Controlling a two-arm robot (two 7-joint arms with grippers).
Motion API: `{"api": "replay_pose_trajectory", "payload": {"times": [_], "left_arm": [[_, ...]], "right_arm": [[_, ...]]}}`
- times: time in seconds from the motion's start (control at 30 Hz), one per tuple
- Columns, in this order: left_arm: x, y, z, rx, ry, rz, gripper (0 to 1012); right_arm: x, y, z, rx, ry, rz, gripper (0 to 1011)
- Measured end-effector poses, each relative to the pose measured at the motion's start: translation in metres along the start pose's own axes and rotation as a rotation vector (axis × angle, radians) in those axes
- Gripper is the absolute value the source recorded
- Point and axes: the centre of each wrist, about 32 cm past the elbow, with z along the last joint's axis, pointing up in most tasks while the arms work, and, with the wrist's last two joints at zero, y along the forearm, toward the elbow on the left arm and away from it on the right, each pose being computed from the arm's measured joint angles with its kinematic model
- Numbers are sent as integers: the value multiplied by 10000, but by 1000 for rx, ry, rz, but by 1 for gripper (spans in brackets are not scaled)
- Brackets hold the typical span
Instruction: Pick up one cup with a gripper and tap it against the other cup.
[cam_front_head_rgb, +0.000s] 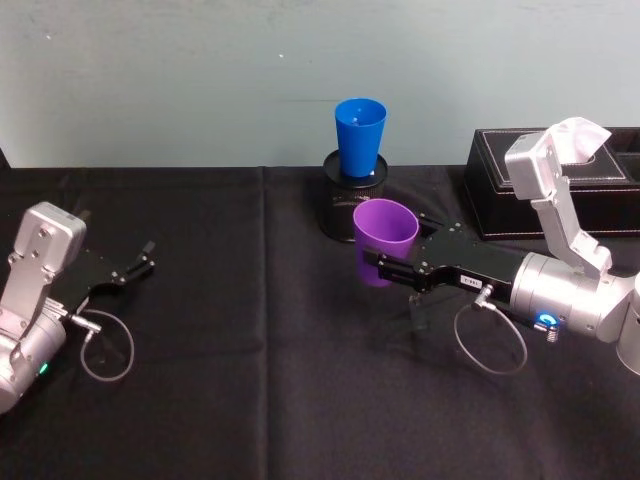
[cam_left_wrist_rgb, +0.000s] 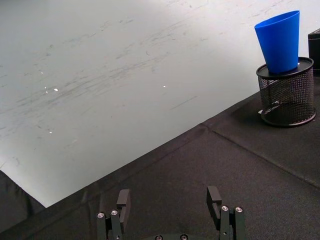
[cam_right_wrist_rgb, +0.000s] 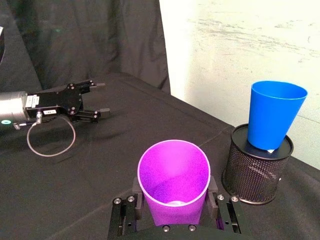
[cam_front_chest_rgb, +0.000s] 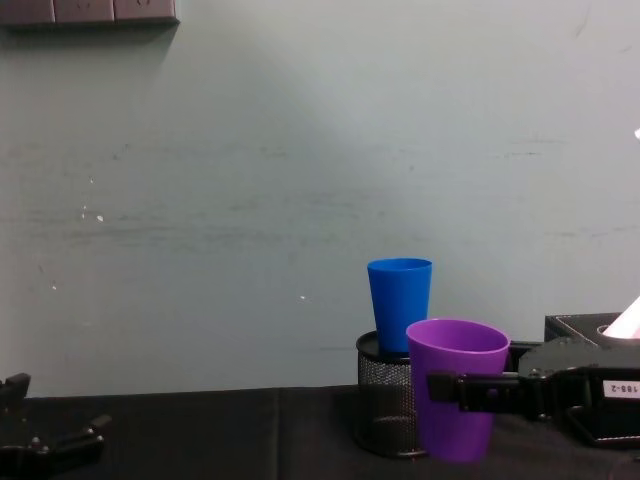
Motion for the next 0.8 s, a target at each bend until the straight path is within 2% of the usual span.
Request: {"api": "replay_pose_trajectory", "payload": {"times": [0.8], "left_arm": [[0,0,0,0,0,0,1000]], "right_arm": [[0,0,0,0,0,0,726]]}}
